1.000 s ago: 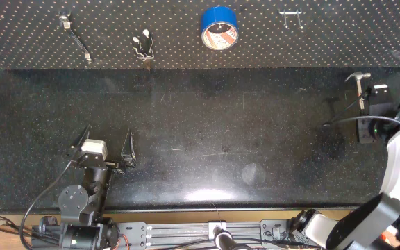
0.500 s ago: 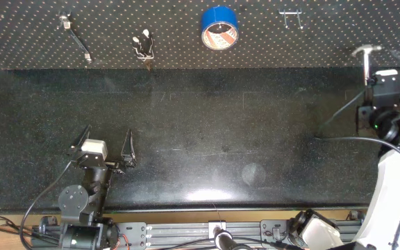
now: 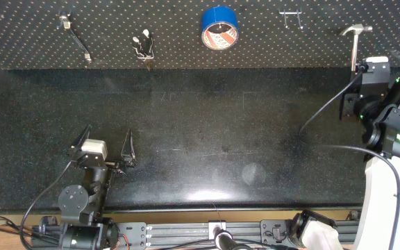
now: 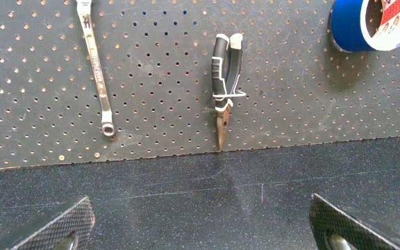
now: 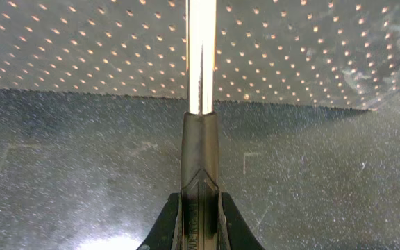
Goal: Place Tools Onto Pegboard
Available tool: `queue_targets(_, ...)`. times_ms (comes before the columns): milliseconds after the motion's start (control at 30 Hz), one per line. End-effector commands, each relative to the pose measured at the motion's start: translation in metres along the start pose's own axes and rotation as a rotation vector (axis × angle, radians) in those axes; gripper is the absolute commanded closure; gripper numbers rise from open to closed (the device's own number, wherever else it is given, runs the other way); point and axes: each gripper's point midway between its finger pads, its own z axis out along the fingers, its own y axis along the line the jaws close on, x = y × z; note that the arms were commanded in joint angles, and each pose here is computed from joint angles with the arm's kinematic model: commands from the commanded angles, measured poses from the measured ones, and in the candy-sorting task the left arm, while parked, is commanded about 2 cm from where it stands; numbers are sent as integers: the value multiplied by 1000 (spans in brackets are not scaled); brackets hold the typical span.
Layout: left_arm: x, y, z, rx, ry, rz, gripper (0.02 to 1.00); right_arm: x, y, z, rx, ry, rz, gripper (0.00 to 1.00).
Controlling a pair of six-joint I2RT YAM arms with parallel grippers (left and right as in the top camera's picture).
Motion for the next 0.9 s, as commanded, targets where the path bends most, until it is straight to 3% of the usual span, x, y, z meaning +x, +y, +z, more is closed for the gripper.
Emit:
queue_targets(33, 0, 1, 0, -7, -1, -5, 23, -38, 26, -26, -36, -124, -46, 925)
queue_targets(333, 0, 1, 0, -7, -1, -5, 23, -73, 67, -71, -99, -307, -75, 925)
queue_targets(600, 0, 1, 0, -7, -1, -5, 23, -74, 65, -41, -113, -263, -71, 925)
queue_targets(900, 0, 1, 0, -7, -1, -5, 23, -73, 93, -15, -178, -228, -183, 928)
